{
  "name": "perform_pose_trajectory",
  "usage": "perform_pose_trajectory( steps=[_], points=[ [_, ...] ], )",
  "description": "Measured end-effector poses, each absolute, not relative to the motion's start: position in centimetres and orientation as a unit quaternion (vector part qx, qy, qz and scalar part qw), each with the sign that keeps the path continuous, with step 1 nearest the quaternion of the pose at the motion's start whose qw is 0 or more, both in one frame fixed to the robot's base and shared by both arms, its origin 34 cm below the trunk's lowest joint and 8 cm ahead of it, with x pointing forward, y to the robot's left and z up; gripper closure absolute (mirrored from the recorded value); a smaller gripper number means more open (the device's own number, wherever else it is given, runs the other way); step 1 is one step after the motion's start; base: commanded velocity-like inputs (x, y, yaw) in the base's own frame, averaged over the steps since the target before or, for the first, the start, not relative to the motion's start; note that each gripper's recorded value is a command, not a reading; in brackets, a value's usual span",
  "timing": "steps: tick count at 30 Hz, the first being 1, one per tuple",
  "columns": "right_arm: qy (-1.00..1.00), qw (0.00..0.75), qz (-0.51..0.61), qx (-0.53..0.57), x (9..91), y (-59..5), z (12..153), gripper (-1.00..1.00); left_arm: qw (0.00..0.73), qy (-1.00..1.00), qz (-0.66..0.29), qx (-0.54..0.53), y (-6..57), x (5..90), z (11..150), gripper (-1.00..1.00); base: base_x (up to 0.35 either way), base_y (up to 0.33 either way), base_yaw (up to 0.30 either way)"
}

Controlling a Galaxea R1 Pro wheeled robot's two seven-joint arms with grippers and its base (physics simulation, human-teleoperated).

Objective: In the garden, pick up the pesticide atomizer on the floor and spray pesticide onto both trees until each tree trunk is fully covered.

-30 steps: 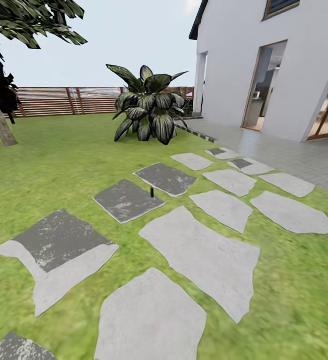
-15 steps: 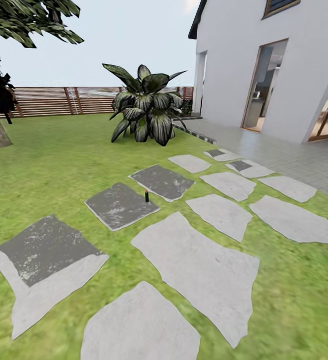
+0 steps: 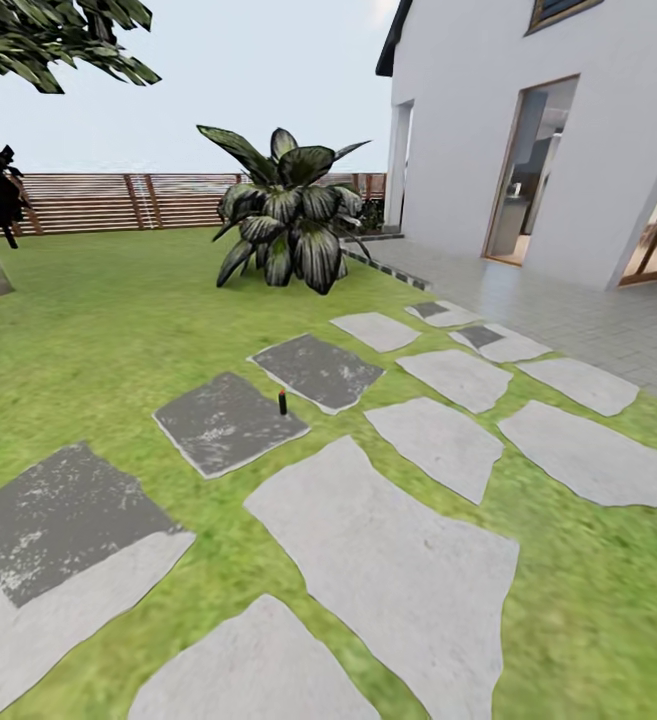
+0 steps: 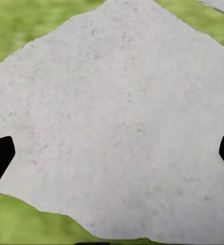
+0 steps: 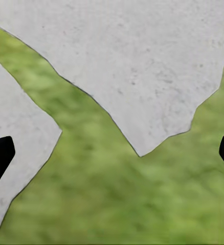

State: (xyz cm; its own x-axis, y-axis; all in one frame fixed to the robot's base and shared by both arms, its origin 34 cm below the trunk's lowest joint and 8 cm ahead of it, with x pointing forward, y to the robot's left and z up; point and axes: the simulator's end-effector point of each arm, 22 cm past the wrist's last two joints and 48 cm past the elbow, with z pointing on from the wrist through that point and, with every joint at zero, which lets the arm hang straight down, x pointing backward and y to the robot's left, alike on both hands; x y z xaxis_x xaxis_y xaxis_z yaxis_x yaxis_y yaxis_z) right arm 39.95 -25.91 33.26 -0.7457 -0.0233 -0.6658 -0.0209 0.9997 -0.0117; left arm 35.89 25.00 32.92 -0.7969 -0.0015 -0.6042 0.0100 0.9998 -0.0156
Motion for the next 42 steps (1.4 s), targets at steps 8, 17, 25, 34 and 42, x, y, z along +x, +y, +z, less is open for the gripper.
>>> perform_pose_trajectory(
  steps=[8,17,25,34,42],
  points=[
    [0.934,0.356,-0.002,-0.012,39.94,-25.9,33.26,-1.0,0.319,0.948,-0.009,0.002,25.05,35.89,32.91,-1.0,0.279,-0.165,0.0],
    [0.934,0.357,-0.001,-0.012,39.98,-25.89,33.28,-1.0,0.319,0.948,-0.008,0.002,25.08,35.89,32.91,-1.0,0.278,-0.165,0.0],
    [0.934,0.357,-0.002,-0.012,39.98,-25.9,33.28,-1.0,0.319,0.948,-0.008,0.002,25.08,35.9,32.92,-1.0,0.278,-0.165,0.0],
    [0.934,0.356,-0.002,-0.012,39.95,-25.91,33.26,-1.0,0.319,0.948,-0.009,0.002,25.05,35.9,32.92,-1.0,0.278,-0.165,0.0],
    [0.934,0.356,-0.002,-0.012,39.96,-25.91,33.27,-1.0,0.319,0.948,-0.009,0.002,25.07,35.9,32.92,-1.0,0.278,-0.166,0.0]
  ],
)
